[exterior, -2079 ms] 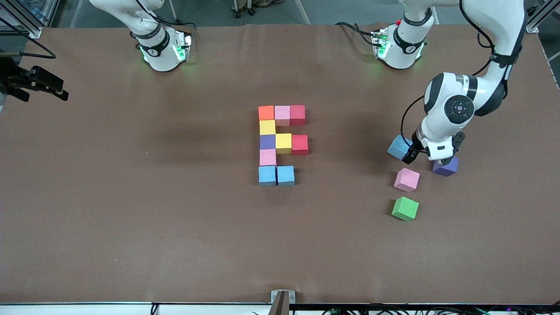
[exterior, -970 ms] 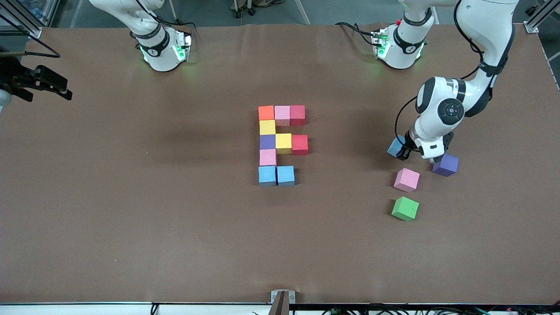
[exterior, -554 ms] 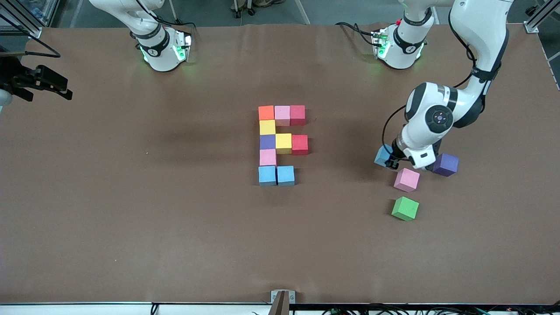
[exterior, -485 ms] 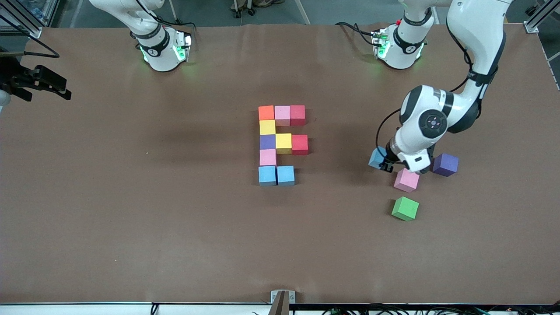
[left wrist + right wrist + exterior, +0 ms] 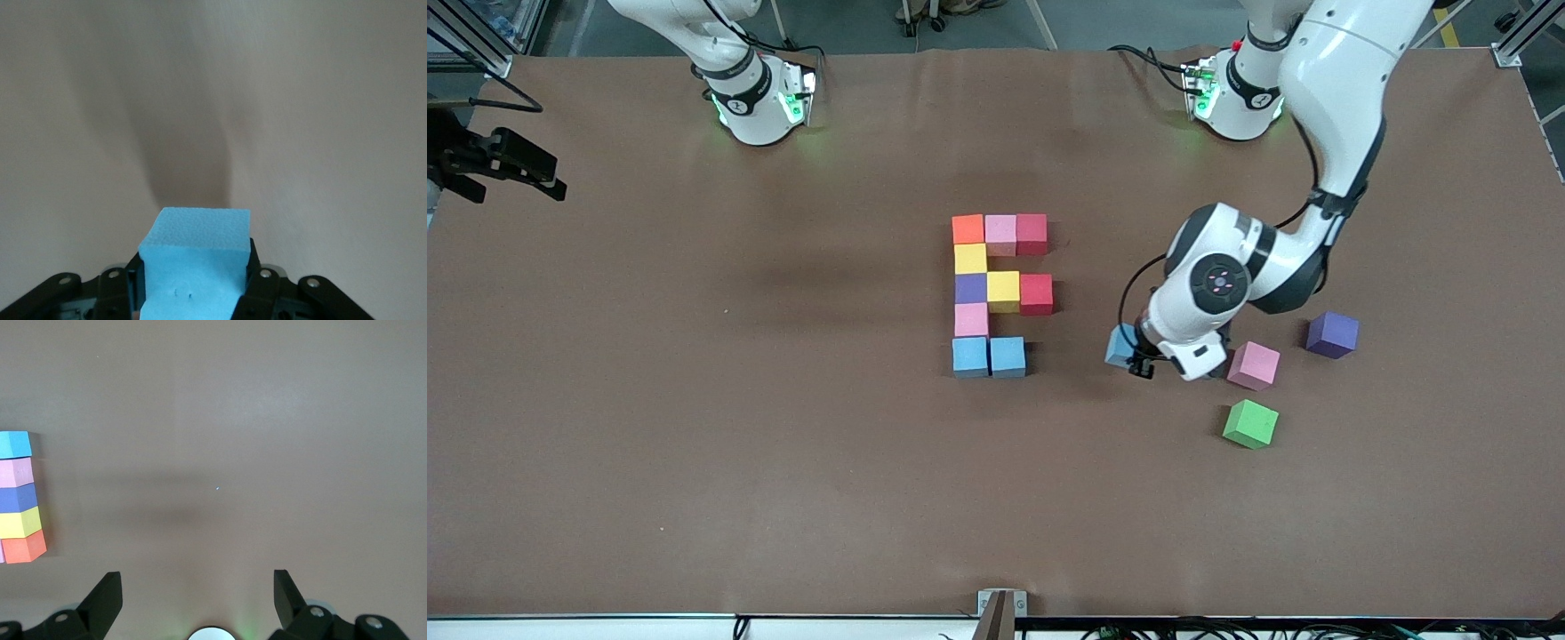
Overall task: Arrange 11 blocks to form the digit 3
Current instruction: 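Carry the light blue cube with the left gripper toward the digit's base, then lower the light blue cube beside the blue cubes and press it down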
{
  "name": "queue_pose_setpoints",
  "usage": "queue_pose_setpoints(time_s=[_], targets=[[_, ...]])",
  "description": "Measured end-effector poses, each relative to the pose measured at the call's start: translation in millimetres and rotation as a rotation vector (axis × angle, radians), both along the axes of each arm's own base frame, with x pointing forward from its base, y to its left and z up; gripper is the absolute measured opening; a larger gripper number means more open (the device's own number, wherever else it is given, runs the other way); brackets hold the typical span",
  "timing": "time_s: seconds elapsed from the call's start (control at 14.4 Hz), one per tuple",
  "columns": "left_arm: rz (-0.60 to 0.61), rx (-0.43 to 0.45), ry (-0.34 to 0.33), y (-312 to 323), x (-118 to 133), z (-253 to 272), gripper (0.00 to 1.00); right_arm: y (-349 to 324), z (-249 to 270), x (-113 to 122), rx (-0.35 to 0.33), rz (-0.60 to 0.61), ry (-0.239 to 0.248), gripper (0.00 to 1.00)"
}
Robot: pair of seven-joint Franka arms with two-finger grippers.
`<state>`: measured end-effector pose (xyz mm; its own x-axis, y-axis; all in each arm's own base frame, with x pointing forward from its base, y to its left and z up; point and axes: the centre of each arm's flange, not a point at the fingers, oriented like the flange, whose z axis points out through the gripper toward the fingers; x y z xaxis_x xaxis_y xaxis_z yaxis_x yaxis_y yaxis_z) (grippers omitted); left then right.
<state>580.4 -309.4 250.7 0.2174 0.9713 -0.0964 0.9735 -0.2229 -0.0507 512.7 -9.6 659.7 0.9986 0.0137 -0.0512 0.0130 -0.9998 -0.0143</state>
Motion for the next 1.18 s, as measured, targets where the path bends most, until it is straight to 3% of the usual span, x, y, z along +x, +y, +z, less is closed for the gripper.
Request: queue_pose_setpoints(time_s=[0.76, 1.18], targets=[[0.320, 0.005, 0.054, -72, -5, -34, 0.54, 0, 1, -2, 0.000, 0.000, 0.001, 1.00], [0.321, 0.037, 0.036, -84, -6, -48, 0.54, 0, 1, -2, 0.000, 0.000, 0.009, 1.00]])
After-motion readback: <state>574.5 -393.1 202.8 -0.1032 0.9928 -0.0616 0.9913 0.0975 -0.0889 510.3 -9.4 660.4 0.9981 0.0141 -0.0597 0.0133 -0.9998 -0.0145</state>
